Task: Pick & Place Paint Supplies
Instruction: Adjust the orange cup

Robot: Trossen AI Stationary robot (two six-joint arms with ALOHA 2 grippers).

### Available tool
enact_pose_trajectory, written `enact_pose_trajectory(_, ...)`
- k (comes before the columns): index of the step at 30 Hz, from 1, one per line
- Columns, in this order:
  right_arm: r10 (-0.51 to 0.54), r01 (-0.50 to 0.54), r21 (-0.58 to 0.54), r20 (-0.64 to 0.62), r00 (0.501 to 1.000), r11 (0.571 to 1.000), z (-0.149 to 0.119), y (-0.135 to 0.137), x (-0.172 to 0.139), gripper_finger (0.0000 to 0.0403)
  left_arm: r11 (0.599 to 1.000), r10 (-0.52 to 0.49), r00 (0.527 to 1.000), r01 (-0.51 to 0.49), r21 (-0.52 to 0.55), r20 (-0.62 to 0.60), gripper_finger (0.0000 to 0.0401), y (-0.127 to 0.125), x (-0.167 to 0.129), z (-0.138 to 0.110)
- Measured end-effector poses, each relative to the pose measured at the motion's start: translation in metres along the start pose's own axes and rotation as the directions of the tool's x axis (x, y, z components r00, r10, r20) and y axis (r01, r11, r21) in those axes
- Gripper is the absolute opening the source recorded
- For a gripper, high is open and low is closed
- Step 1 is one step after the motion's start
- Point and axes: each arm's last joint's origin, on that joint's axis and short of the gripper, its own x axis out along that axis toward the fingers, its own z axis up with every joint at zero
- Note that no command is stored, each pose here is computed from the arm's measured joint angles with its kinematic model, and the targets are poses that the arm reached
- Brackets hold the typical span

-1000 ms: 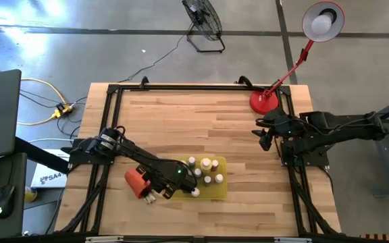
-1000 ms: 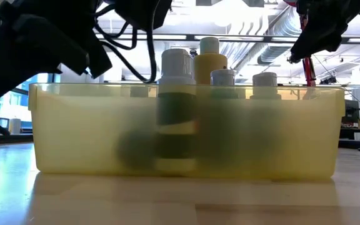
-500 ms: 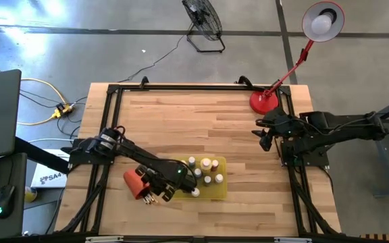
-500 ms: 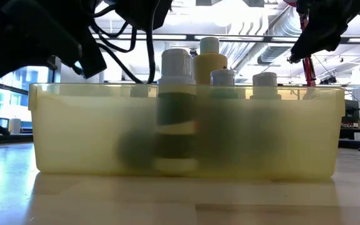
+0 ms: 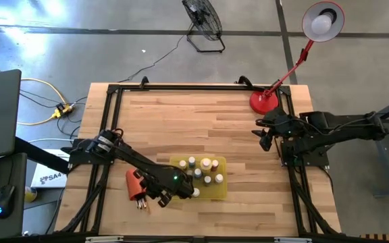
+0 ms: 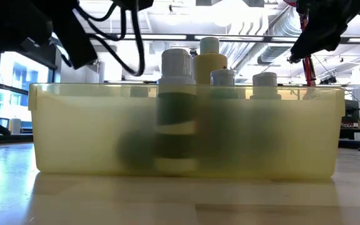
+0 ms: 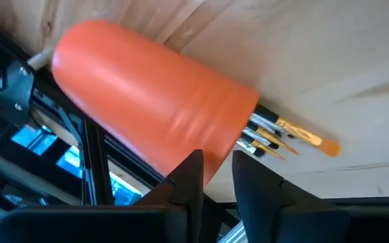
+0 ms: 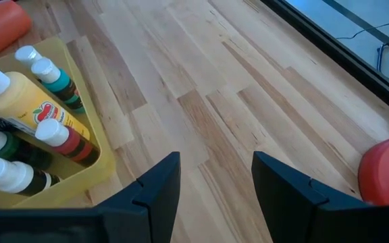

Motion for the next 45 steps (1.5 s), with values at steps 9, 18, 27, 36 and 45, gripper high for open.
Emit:
enact_pose_trajectory(9, 0.000, 0.000, 0.010, 0.000, 1.000, 1.000, 0.000, 0.000, 0.000, 0.0174, 0.998, -0.050, 0.993, 0.046, 0.038, 0.107, 0.0043, -0.004, -0.020, -0.004)
enact_pose_trajectory(18, 0.000, 0.000, 0.012, -0.001, 1.000, 1.000, 0.000, 0.000, 0.000, 0.0174, 0.984, -0.140, 0.880, 0.071, 0.166, 0.453, 0.0003, -0.011, -0.061, -0.032)
enact_pose_trajectory(27, 0.007, -0.007, 0.012, -0.005, 1.000, 1.000, 0.000, 0.000, 0.000, 0.0174, 0.924, -0.199, 0.751, -0.070, 0.376, 0.629, 0.0001, -0.021, -0.062, -0.088)
enact_pose_trajectory(36, 0.007, -0.007, 0.035, -0.005, 1.000, 0.999, 0.000, 0.000, 0.000, 0.0174, 0.873, -0.212, 0.783, -0.117, 0.473, 0.585, 0.0000, -0.026, -0.035, -0.133)
enact_pose_trajectory(45, -0.002, 0.002, 0.057, 0.000, 1.000, 0.998, 0.000, 0.000, 0.000, 0.0174, 0.822, -0.225, 0.828, -0.121, 0.557, 0.513, 0.0000, -0.024, -0.010, -0.180)
